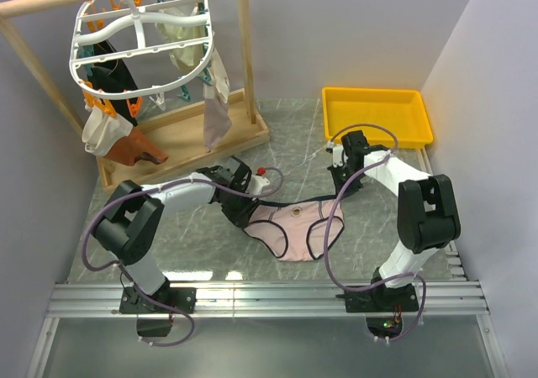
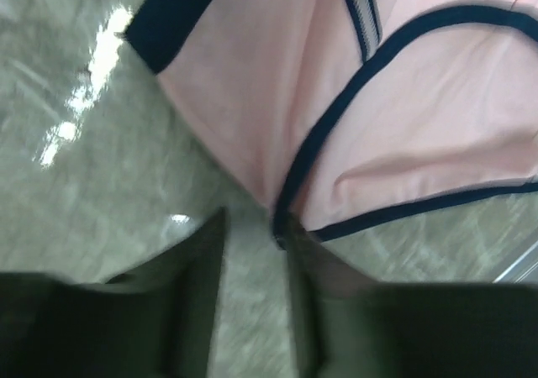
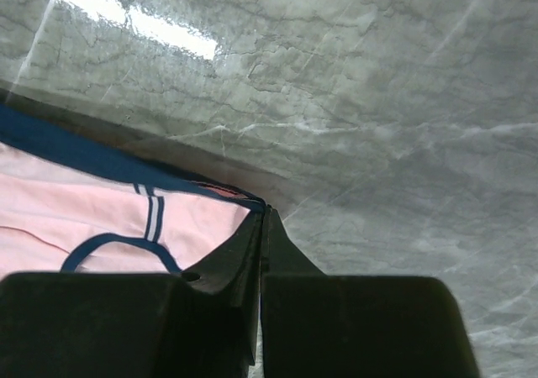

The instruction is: Clip the underwear to the hanger

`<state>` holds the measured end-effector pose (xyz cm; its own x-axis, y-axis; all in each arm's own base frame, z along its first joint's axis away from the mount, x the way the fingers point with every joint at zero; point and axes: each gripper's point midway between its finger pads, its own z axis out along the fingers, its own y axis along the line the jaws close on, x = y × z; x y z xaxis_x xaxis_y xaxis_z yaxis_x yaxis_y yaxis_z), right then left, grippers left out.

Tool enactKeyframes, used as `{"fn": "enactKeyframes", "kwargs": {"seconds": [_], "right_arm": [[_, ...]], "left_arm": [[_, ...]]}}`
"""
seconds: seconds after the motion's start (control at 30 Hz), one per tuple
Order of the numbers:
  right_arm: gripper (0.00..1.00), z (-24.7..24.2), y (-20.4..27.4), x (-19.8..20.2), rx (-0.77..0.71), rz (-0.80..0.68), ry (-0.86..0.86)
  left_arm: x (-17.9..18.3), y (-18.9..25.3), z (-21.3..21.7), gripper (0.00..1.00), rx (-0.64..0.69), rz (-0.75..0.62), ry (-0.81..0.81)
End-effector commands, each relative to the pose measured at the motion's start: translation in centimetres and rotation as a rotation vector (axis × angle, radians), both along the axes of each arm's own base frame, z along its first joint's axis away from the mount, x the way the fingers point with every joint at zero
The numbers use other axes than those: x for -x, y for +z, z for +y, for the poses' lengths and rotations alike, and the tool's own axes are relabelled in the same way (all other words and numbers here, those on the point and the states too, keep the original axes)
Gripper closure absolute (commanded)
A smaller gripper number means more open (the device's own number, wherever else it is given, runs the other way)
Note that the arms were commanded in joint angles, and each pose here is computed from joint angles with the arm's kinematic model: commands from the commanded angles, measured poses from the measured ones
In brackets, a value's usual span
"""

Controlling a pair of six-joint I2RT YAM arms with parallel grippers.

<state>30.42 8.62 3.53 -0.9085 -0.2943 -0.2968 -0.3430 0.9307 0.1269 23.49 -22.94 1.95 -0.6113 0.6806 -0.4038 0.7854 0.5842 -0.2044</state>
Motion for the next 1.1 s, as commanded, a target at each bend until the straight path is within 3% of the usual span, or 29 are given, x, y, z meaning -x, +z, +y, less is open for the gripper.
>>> {"fn": "enactKeyframes", "kwargs": {"seconds": [0.0, 0.07, 0.1, 0.27, 0.5, 0.7, 0.8, 0.93, 1.07], "right_arm": [[1.0, 1.3, 0.3, 0.1, -0.044, 0.012, 0.036], [1.0, 2.0, 0.7, 0.2, -0.064, 0.018, 0.051], [0.98, 2.5, 0.9, 0.4, -0.073, 0.023, 0.068], [0.73, 2.9, 1.6, 0.7, -0.076, 0.024, 0.075], [0.61, 1.6, 1.7, 1.9, -0.019, 0.034, 0.073], [0.58, 1.0, 1.7, 2.5, 0.002, 0.043, 0.069], [0.53, 1.2, 1.7, 2.5, -0.008, 0.042, 0.07], [0.53, 1.3, 1.5, 2.2, -0.008, 0.048, 0.069], [0.54, 1.5, 1.7, 1.5, -0.015, 0.037, 0.058]], "left_arm": [[1.6, 0.8, 1.4, 0.56, -0.012, 0.019, -0.055], [1.2, 3.1, 0.2, 0.43, 0.059, -0.021, -0.06], [0.9, 4.0, -0.3, 0.41, 0.089, -0.034, -0.058], [-2.4, 7.4, -2.4, 0.4, 0.149, -0.123, -0.005], [-4.6, 4.3, -2.9, 0.45, 0.08, -0.089, 0.068], [-5.4, 1.5, -2.9, 0.55, 0.019, -0.052, 0.09], [-5.5, 0.8, -2.6, 0.67, -0.004, -0.047, 0.09], [-6.5, 0.7, -1.6, 0.86, -0.013, -0.055, 0.118], [-8.2, 1.0, -0.1, 0.98, -0.026, -0.083, 0.156]]}}
